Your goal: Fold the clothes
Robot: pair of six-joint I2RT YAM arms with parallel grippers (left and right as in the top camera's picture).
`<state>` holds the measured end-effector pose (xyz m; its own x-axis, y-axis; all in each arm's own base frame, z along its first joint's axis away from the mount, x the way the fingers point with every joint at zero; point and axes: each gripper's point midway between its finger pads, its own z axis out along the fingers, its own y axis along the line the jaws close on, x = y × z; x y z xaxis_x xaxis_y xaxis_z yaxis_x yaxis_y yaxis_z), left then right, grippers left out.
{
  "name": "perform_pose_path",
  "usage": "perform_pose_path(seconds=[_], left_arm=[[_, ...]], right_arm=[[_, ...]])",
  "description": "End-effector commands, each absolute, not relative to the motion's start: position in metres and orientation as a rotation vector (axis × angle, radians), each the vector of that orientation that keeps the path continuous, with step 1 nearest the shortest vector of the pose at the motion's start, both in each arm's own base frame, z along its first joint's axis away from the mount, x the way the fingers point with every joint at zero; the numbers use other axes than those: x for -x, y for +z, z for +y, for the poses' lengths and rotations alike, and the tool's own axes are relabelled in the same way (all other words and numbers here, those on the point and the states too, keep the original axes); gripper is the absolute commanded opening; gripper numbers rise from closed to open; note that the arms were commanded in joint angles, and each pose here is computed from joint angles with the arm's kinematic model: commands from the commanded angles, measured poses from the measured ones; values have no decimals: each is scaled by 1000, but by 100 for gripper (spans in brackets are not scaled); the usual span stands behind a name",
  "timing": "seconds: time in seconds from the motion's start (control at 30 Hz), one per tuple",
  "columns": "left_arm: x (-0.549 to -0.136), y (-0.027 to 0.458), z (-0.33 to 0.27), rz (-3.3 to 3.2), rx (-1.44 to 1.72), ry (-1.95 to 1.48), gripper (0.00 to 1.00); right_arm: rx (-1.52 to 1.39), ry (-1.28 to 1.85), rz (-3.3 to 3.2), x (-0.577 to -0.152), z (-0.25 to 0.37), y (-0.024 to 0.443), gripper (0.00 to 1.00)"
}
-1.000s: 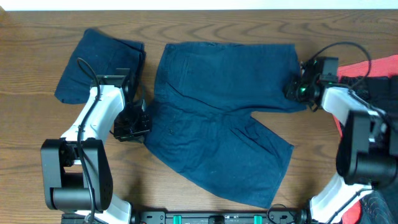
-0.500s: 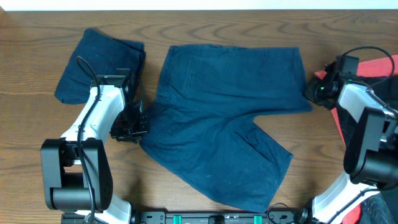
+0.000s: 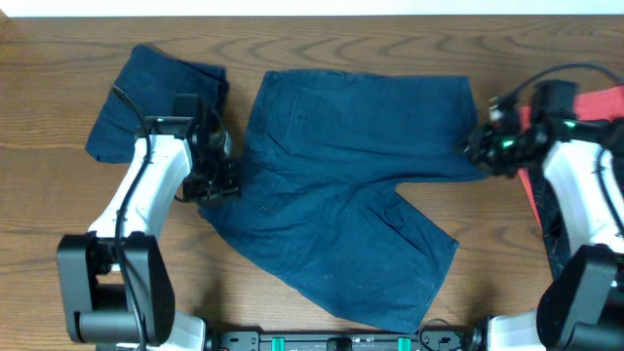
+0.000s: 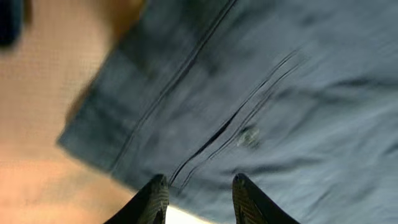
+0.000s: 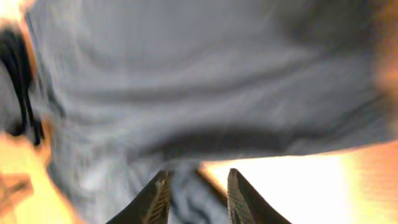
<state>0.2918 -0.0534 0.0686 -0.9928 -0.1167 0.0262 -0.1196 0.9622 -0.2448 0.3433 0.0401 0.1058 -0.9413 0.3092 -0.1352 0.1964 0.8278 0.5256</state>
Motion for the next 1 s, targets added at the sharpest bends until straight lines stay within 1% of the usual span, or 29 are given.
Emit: perform_pose_path(seconds=[0.0, 0.07, 0.13, 0.23, 0.33, 0.37, 0.4, 0.5, 0.6, 0.67, 0.73, 0.83, 0.9, 0.97], left_arm=[[-306, 81, -68, -3151, -131, 492, 36], [-307, 81, -71, -3159, -112, 495, 36], [-308, 81, -75, -3165, -94, 497, 36], [-309, 81, -76, -3167, -85, 495, 35], [-309, 81, -76, -3168, -85, 495, 36], [-309, 81, -76, -3168, -84, 495, 36], [-309, 81, -76, -3169, -83, 495, 36], [-310, 81, -76, -3175, -78, 496, 36], [-312, 81, -76, -3181, -77, 498, 37], [-312, 81, -76, -3181, -76, 498, 41], [-312, 81, -76, -3181, -76, 498, 44], [-311, 81, -76, -3179, -77, 498, 47], [-308, 81, -76, -3164, -80, 492, 50], [-302, 80, -75, -3145, -85, 477, 53]], right_arm=[[-187, 805, 2930, -315, 80, 87, 28], [-145, 722, 3053, -292, 92, 68, 28], [-168, 612, 3163, -269, 97, 47, 26], [-279, 385, 3274, -242, 90, 20, 18], [-479, 125, 3302, -222, 69, 0, 4], [-541, 51, 3290, -218, 61, -5, 1], [-602, -22, 3266, -216, 51, -10, 1], [-711, -173, 3142, -226, 26, -22, 1], [-793, -303, 2961, -255, -9, -22, 1], [-856, -337, 2857, -274, -30, -16, 1], [-892, -265, 2802, -293, -40, -11, 1], [-794, -65, 2819, -317, -35, 2, 2], [-699, 54, 2860, -325, -27, 14, 8], [-662, 104, 2897, -325, -25, 28, 16]])
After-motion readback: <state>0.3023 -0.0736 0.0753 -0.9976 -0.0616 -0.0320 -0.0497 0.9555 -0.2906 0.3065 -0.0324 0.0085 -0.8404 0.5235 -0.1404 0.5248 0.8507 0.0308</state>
